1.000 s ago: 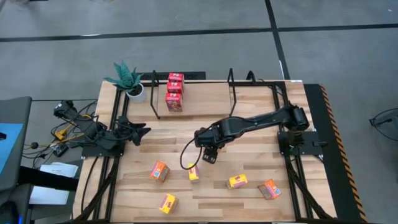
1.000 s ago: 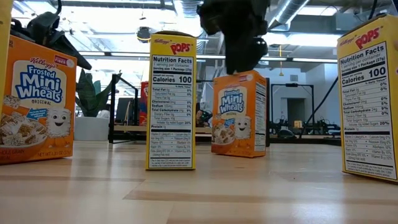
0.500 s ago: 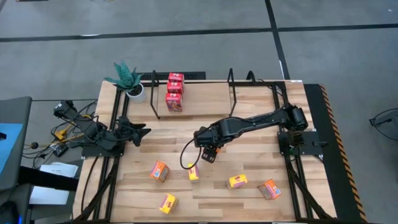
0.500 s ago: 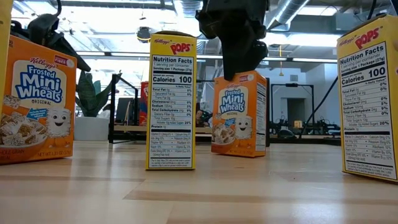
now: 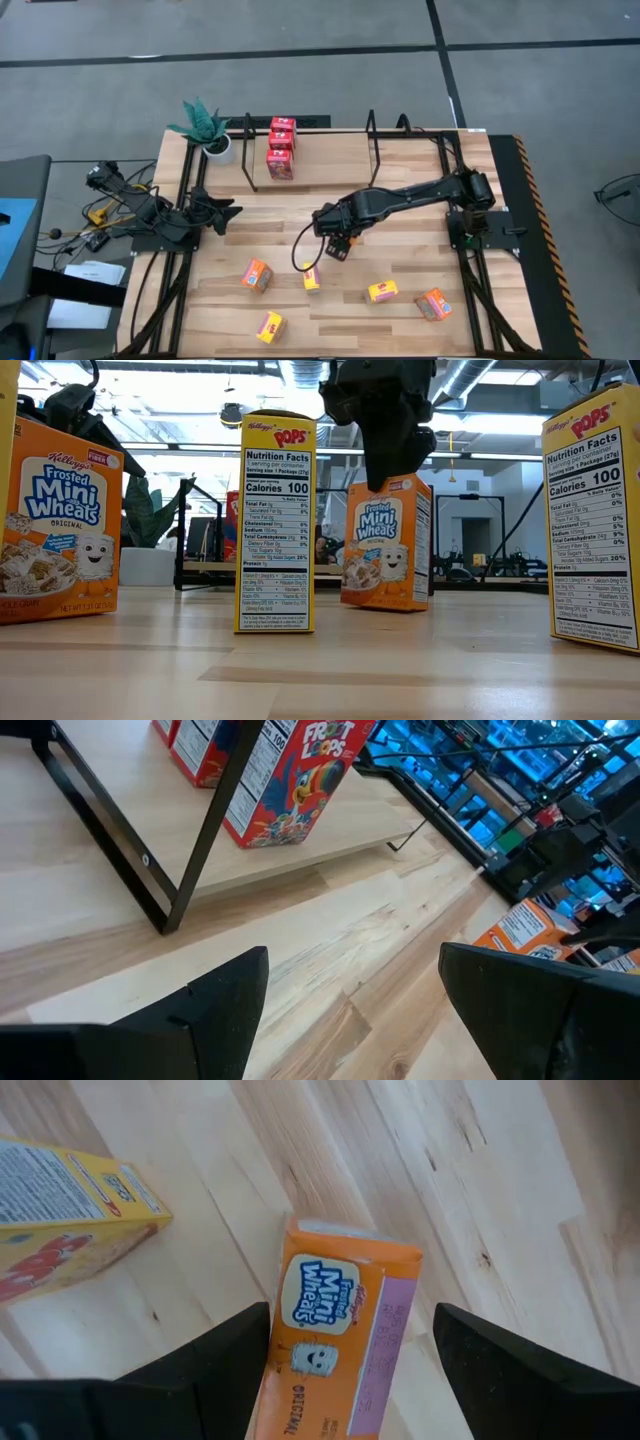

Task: Stack cereal on shelf
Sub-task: Put the top orange cereal box on the shelf

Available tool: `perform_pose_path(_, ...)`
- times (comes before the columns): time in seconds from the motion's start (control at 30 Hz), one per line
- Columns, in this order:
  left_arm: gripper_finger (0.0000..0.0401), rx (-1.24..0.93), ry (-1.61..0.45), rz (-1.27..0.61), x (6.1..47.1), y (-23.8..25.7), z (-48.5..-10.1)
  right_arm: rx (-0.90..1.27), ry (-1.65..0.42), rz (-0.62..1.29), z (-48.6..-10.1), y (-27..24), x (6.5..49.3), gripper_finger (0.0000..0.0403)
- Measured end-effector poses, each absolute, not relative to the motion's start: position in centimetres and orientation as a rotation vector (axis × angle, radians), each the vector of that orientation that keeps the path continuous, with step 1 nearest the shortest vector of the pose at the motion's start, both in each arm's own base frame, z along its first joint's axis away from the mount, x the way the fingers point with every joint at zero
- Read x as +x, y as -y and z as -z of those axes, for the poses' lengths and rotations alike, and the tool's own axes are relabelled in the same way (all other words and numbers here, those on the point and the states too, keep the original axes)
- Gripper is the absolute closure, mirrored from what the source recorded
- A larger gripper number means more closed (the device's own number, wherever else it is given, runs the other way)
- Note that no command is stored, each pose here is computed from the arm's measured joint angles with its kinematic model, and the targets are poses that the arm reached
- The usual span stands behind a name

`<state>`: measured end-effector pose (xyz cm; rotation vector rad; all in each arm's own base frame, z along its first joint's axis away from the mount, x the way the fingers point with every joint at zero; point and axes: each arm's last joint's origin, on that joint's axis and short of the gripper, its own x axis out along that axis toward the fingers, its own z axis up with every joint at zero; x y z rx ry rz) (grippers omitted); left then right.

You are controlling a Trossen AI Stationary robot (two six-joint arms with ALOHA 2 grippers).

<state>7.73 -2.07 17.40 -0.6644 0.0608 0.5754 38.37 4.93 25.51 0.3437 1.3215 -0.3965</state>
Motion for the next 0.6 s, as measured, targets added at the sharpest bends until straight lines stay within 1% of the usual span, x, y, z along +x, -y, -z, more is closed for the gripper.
perform_pose_path(0.23,0.0115,-0.666,-0.060,-0.575,7.7,2.1,-17.4,0.330,-1.337,0.410,-26.8,-4.9,38.1,0.0097)
perform_pose_path(0.6,0.0115,-0.681,-0.056,-0.576,7.7,2.1,-17.4,0.390,-1.374,0.345,-26.8,-5.1,38.1,0.0096)
